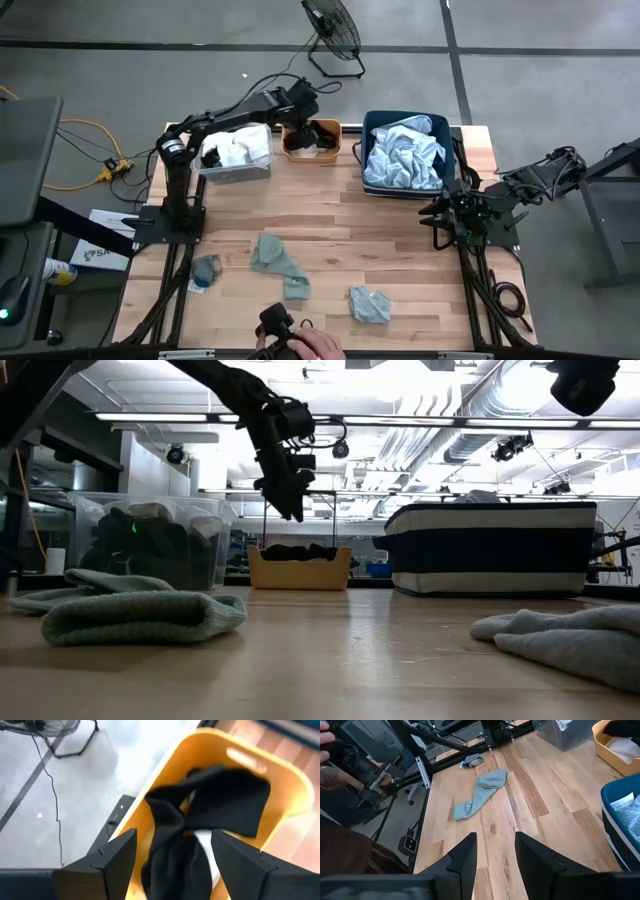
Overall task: Pick & Place Cloths
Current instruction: Put the gray sock into the yellow bin
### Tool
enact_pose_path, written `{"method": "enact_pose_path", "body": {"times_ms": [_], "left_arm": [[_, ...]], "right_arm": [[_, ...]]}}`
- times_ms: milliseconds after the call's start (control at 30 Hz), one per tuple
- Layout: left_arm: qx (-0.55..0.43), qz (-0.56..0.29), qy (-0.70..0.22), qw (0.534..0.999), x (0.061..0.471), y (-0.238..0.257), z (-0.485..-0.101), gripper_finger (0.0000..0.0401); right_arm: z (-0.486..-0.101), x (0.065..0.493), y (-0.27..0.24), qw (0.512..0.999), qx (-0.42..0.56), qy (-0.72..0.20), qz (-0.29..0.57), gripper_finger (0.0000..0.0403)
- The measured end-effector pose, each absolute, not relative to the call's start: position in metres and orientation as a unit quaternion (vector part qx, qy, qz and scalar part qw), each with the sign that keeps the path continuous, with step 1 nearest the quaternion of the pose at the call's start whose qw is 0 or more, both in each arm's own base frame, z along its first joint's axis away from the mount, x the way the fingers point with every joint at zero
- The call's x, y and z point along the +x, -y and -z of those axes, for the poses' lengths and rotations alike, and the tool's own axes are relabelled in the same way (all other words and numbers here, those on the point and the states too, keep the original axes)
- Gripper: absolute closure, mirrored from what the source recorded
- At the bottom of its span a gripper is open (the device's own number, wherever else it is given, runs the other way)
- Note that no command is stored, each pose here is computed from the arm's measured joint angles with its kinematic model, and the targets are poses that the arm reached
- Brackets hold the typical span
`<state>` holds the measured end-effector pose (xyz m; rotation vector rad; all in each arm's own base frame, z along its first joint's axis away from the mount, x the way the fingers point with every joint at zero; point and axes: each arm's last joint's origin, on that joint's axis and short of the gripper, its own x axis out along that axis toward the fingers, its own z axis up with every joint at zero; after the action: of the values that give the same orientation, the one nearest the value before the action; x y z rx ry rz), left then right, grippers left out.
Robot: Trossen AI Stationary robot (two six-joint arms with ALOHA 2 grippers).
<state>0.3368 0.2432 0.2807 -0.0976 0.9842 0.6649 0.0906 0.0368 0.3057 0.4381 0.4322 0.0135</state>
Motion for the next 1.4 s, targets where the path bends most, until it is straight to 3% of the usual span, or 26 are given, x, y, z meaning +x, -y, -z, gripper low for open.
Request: {"method": "enact_pose_path", "body": {"times_ms": [100, 233, 567, 867, 1167, 1400], "left_arm": [[-0.063, -0.323, -0.442, 0.835, 0.339, -0.245, -0.282, 0.0158], [-0.086, -0.335, -0.432, 0.833, 0.346, -0.25, -0.271, 0.02], [-0.136, -0.338, -0.454, 0.813, 0.35, -0.251, -0.25, 0.0389], [-0.146, -0.326, -0.507, 0.784, 0.341, -0.244, -0.245, 0.0398], [-0.094, -0.285, -0.495, 0.815, 0.33, -0.209, -0.295, 0.0397], [-0.063, -0.201, -0.574, 0.792, 0.312, -0.148, -0.321, 0.0397]], "right_arm": [[-0.306, 0.091, -0.037, 0.953, 0.216, -0.213, -0.007, 0.0279], [-0.306, 0.091, -0.037, 0.953, 0.216, -0.213, -0.007, 0.0279], [-0.306, 0.091, -0.037, 0.953, 0.215, -0.213, -0.007, 0.0279], [-0.306, 0.091, -0.037, 0.953, 0.215, -0.213, -0.006, 0.0279], [-0.306, 0.091, -0.037, 0.953, 0.215, -0.213, -0.006, 0.0279], [-0.306, 0.091, -0.037, 0.953, 0.215, -0.213, -0.007, 0.0279]]}}
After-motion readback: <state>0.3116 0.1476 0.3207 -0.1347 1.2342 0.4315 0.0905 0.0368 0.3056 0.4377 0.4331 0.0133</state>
